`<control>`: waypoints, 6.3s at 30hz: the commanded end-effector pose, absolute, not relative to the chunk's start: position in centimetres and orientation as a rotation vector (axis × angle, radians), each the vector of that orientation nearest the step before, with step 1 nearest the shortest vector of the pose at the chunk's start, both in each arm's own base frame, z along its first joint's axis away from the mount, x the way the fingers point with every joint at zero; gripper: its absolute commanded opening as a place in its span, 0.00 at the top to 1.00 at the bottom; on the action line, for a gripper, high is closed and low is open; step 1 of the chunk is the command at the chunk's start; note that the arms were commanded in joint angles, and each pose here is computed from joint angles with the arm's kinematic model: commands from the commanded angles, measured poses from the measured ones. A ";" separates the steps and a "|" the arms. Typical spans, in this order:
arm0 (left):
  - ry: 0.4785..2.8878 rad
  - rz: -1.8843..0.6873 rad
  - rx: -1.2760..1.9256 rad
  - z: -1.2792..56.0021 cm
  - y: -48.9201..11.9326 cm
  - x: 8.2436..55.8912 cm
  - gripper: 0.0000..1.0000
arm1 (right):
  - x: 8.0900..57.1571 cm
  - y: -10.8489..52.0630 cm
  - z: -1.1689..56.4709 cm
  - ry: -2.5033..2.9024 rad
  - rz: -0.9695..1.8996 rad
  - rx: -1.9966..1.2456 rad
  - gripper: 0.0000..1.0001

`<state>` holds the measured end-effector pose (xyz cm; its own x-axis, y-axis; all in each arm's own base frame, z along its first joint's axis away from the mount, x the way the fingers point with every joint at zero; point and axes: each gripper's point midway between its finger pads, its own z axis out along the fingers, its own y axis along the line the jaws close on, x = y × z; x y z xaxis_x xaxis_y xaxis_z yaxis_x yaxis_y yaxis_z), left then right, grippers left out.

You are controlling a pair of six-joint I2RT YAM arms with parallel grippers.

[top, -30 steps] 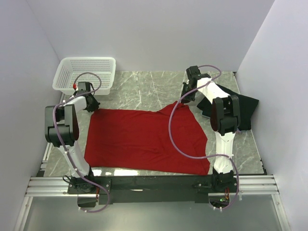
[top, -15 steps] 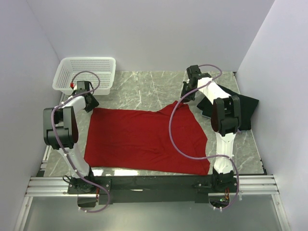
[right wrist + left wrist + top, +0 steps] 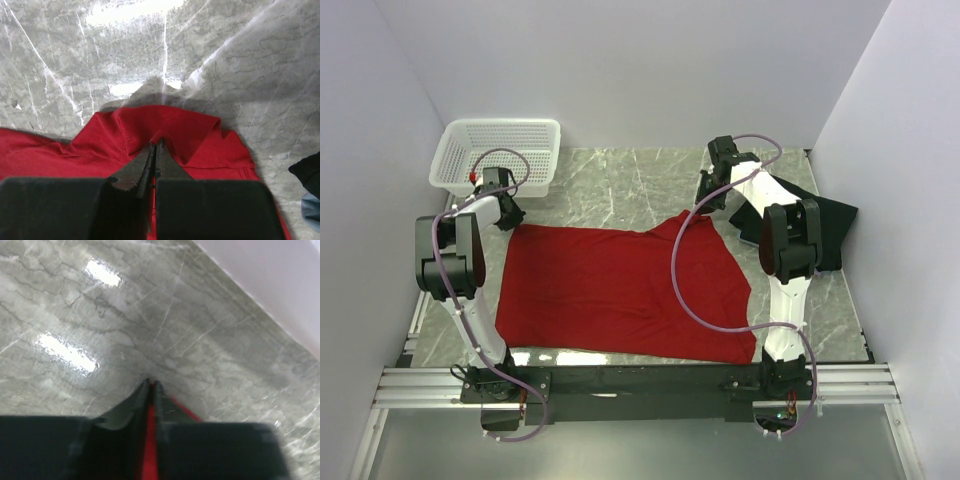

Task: Fold and stack the t-shirts
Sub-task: Fold the tshirt

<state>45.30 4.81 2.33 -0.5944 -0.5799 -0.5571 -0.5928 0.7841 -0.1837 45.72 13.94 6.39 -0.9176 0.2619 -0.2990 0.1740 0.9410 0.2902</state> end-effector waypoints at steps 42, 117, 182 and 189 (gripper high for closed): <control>2.388 0.127 -0.685 10.8 5.0 35.1 1.00 | 31.8 12.0 19.2 2.817 0.378 0.321 1.00; 2.727 -0.143 -0.821 0.8 -3.4 30.8 0.24 | 26.7 5.8 3.4 2.919 -0.049 0.518 0.58; 2.400 -0.335 -0.722 11.2 -4.5 26.4 0.22 | 19.1 22.1 2.4 2.795 0.144 -0.529 0.58; 2.399 -0.323 -0.719 11.2 -4.4 26.7 0.23 | 19.4 22.3 1.7 2.816 0.110 -0.543 0.77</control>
<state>26.47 -4.32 10.76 -0.6784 -0.5661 -0.4683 -0.4278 0.8226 -0.3747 18.52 21.82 1.53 -0.8994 -0.3583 -0.2504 -0.3807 0.9236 0.0459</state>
